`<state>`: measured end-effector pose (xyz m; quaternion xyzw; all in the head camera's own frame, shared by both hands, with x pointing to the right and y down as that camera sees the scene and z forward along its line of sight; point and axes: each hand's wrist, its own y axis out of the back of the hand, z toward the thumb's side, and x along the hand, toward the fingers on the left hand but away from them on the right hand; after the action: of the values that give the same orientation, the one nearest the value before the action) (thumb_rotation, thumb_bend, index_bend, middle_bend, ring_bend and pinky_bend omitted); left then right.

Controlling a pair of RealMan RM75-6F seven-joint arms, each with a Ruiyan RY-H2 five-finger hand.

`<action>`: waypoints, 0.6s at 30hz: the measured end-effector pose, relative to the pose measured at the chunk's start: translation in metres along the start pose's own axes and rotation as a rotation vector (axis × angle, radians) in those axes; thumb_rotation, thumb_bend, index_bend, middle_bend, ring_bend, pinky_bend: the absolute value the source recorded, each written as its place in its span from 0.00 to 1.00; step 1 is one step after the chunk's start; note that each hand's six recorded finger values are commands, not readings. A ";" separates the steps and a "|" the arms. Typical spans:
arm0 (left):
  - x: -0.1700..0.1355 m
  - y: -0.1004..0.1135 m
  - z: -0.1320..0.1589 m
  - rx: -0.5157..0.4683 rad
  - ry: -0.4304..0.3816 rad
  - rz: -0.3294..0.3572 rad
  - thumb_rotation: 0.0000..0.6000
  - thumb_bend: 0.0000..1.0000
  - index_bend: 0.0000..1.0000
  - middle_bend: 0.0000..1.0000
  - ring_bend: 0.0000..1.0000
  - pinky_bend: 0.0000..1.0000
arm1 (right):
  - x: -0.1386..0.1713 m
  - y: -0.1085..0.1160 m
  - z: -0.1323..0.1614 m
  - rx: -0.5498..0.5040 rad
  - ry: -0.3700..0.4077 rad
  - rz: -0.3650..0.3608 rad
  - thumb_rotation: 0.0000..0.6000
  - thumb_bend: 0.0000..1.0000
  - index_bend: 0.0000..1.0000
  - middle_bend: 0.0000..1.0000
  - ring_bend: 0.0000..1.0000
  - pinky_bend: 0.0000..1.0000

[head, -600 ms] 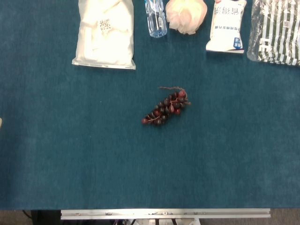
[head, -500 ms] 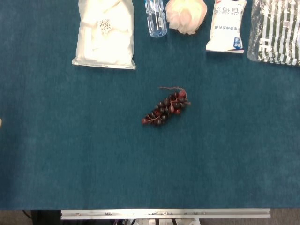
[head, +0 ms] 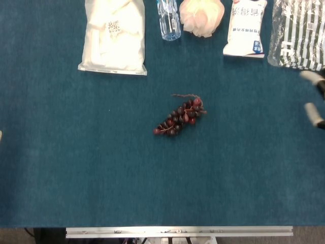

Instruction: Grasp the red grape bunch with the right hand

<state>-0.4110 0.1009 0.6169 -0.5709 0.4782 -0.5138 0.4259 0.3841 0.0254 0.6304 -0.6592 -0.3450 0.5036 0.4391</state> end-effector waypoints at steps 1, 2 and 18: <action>0.000 0.000 0.000 -0.001 0.001 0.001 1.00 0.25 0.31 0.31 0.23 0.17 | -0.005 -0.002 0.006 -0.022 0.022 0.012 1.00 0.38 0.25 0.37 0.22 0.26; -0.001 0.001 -0.001 -0.002 0.003 0.003 1.00 0.25 0.31 0.31 0.23 0.17 | -0.011 -0.004 0.014 -0.054 0.052 0.027 1.00 0.38 0.28 0.40 0.26 0.30; -0.013 0.013 -0.012 -0.049 0.042 0.047 1.00 0.25 0.32 0.31 0.23 0.17 | -0.091 -0.063 0.136 -0.546 0.308 0.197 1.00 0.38 0.87 0.88 0.84 0.75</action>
<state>-0.4246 0.1117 0.6036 -0.5587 0.5129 -0.5036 0.4137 0.2286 -0.0012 0.7075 -0.8513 -0.3312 0.3269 0.2423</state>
